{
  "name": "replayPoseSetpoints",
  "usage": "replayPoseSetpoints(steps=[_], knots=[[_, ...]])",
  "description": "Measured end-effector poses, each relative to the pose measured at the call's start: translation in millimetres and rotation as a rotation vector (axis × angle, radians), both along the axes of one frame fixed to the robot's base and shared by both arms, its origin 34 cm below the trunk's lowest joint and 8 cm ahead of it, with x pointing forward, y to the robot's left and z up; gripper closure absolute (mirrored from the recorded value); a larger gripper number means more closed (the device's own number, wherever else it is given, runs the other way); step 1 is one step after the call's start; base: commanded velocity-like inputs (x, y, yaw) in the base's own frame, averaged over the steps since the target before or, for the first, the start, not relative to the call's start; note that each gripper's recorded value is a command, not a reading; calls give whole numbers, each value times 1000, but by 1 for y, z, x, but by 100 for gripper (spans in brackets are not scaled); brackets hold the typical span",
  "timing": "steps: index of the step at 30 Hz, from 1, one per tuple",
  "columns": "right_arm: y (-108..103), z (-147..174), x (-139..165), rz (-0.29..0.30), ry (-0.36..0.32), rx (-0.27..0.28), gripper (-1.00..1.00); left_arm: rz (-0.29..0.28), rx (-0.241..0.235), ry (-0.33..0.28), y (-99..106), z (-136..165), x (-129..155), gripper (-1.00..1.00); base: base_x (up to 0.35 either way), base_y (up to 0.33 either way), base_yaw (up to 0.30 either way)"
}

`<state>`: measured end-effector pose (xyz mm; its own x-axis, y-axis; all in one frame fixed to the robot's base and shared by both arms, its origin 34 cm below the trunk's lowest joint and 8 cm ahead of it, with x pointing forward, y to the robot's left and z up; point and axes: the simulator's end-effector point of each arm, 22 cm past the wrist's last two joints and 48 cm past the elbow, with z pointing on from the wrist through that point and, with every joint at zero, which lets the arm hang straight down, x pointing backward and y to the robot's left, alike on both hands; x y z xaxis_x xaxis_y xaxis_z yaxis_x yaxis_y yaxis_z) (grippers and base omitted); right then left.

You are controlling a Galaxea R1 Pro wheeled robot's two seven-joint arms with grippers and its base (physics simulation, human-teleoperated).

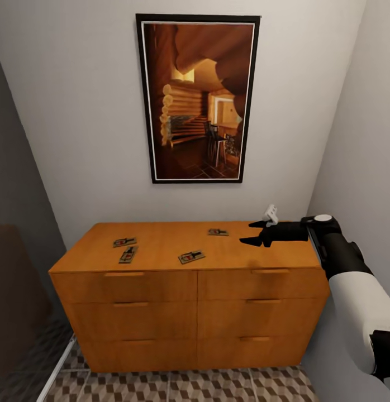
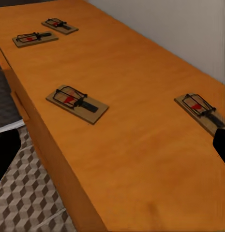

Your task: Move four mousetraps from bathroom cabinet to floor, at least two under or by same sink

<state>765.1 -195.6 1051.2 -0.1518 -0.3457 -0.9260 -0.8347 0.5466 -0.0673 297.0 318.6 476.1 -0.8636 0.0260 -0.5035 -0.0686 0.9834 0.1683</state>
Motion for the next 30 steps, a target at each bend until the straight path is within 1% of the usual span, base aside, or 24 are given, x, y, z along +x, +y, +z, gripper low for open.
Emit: replayPoseSetpoints(steps=[7,14,19,22,30], knots=[[0,-9,0,0,19,2,-100,0,0,0,0,0,0,-100,172,-22,0],[0,-10,1,-1,23,2,-100,0,-1,0,0,0,0,-100,181,-3,0],[0,-17,0,-2,42,6,-100,0,-1,0,0,0,0,-100,198,0,0],[0,-22,0,-1,53,8,-100,0,-1,0,0,0,0,-100,203,41,0],[0,-33,1,10,54,3,-100,-1,-1,0,0,0,0,-100,196,105,0]])
